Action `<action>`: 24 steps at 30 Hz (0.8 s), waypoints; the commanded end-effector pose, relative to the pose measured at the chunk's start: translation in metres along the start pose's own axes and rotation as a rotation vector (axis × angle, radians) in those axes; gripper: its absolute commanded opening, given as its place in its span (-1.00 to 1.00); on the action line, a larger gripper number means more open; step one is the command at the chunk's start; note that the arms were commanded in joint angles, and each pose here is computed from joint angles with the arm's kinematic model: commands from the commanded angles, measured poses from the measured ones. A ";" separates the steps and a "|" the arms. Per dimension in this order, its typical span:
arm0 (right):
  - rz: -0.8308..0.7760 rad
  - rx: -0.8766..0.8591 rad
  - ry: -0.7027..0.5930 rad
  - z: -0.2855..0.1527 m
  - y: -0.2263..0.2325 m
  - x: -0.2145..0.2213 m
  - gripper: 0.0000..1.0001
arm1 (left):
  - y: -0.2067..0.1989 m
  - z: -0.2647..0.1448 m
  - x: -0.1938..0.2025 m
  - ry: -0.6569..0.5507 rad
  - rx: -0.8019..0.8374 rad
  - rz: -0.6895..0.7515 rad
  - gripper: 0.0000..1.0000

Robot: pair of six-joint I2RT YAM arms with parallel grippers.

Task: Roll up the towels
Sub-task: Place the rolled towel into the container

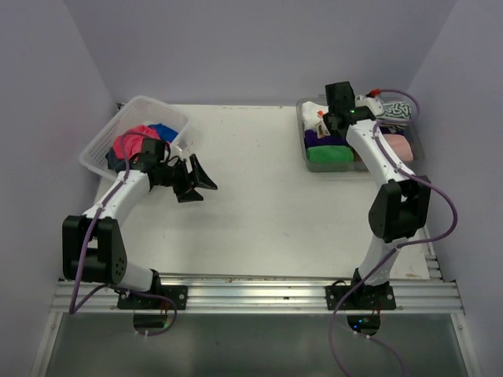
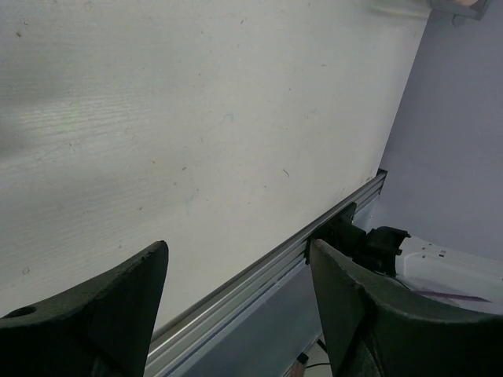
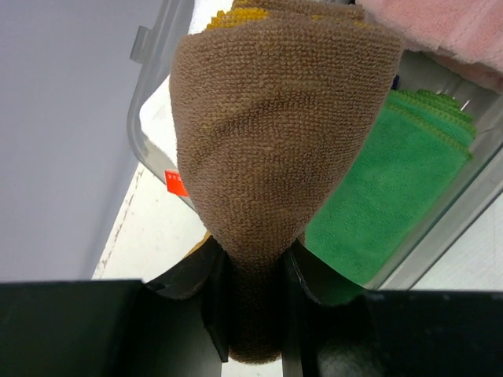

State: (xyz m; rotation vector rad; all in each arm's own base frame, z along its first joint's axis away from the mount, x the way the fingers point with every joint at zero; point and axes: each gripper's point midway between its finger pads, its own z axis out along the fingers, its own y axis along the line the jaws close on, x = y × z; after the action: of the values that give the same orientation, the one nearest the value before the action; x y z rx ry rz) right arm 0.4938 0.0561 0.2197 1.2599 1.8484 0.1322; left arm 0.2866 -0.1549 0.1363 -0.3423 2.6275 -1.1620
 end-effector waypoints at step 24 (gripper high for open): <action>0.190 0.247 -0.008 0.096 -0.027 0.051 -1.00 | 0.012 0.005 0.004 0.038 0.009 -0.022 0.51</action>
State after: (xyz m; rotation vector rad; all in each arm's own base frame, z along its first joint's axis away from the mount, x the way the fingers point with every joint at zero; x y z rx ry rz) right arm 0.5236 0.0560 0.1133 1.5852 1.8389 0.0288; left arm 0.2866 -0.1521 0.1258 -0.3807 2.6567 -1.1674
